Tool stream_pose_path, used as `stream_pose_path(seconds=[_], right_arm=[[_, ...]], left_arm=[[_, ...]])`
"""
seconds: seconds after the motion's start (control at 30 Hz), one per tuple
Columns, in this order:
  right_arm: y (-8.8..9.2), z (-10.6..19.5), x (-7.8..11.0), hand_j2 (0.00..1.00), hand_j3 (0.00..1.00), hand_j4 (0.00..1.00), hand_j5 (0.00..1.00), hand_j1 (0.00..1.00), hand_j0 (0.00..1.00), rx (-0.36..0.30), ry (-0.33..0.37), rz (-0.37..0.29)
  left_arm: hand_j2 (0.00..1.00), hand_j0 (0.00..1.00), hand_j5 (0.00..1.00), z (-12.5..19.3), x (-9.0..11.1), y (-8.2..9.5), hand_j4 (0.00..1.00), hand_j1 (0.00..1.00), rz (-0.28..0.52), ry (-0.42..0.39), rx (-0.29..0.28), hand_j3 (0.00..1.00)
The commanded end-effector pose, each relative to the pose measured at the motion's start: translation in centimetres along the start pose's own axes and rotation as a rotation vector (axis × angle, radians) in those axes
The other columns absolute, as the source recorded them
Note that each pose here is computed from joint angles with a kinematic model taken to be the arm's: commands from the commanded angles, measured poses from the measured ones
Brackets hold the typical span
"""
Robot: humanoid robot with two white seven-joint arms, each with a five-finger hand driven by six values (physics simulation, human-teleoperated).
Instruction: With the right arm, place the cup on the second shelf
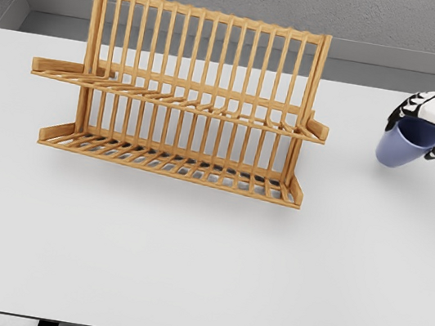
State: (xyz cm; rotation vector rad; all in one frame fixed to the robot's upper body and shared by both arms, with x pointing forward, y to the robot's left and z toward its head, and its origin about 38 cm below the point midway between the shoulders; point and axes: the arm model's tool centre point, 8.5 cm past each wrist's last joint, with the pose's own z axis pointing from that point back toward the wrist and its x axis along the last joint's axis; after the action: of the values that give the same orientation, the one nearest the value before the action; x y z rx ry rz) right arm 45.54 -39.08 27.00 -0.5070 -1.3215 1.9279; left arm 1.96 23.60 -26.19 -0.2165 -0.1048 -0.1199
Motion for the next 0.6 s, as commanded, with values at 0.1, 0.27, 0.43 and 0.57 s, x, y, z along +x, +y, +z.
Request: stream_pose_path(seconds=[0.1, 0.27, 0.43, 0.57], right_arm=[[-0.7, -0.1, 0.5, 0.61, 0.61, 0.61, 0.61, 0.61, 0.61, -0.014, -0.014, 0.013], [-2.0, -0.3, 1.5, 0.61, 0.61, 0.61, 0.61, 0.61, 0.61, -0.033, -0.039, 0.046], [-3.2, -0.6, 2.9, 0.60, 0.60, 0.60, 0.60, 0.60, 0.60, -0.052, -0.074, 0.089], [-4.4, -0.6, 3.6, 0.60, 0.60, 0.60, 0.60, 0.60, 0.60, -0.068, -0.088, 0.119]], left_arm=[[1.00, 1.00, 1.00, 0.0, 0.0, 0.0, 1.00, 1.00, 0.000, -0.001, -0.001, 1.00], [1.00, 1.00, 1.00, 0.0, 0.0, 0.0, 1.00, 1.00, 0.000, -0.001, -0.001, 1.00], [1.00, 1.00, 1.00, 0.0, 0.0, 0.0, 1.00, 1.00, 0.000, -0.001, -0.001, 1.00], [1.00, 1.00, 1.00, 0.0, 0.0, 0.0, 1.00, 1.00, 0.000, -0.001, -0.001, 1.00]])
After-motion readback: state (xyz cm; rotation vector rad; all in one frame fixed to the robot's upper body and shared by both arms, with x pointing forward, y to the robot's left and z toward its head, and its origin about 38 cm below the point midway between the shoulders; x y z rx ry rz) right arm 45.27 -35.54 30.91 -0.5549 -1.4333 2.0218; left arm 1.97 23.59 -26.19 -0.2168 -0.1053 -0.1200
